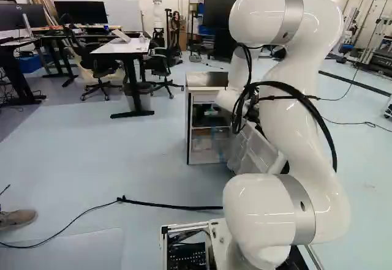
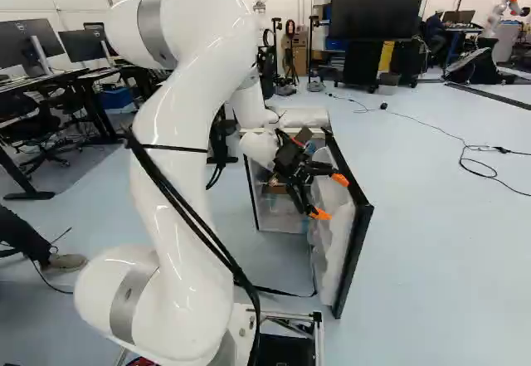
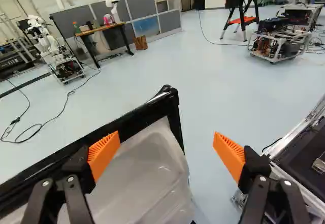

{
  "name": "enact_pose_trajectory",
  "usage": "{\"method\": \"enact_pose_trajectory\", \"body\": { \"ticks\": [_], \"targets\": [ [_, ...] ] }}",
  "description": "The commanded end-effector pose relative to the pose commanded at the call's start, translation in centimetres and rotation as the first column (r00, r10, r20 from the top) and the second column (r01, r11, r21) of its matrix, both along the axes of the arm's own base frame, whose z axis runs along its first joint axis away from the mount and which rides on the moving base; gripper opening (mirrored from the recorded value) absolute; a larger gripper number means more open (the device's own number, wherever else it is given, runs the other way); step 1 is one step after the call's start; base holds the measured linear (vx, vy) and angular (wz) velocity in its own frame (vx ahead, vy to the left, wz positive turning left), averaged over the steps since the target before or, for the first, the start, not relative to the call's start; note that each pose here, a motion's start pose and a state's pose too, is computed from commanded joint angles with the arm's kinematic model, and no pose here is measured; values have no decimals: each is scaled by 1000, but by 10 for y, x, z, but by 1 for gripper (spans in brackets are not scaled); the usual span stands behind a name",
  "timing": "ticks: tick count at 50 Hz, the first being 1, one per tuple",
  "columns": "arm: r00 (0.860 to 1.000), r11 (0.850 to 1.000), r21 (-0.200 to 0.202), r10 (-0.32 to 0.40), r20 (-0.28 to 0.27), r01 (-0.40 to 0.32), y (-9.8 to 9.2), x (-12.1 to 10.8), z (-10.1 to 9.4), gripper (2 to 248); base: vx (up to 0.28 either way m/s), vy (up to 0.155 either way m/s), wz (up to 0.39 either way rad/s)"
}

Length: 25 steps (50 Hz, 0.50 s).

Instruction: Open the fridge door

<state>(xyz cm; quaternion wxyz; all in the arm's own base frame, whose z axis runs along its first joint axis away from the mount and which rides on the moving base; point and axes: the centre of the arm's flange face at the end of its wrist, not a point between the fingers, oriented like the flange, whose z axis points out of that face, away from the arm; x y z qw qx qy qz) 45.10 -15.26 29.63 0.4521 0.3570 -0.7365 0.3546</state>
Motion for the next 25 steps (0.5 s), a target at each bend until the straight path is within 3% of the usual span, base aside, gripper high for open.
{"method": "enact_pose_trajectory", "body": {
  "ticks": [25],
  "targets": [
    [990,994,-13,-110,85,112,-63,33,7,247,0,0,0]
  ]
}}
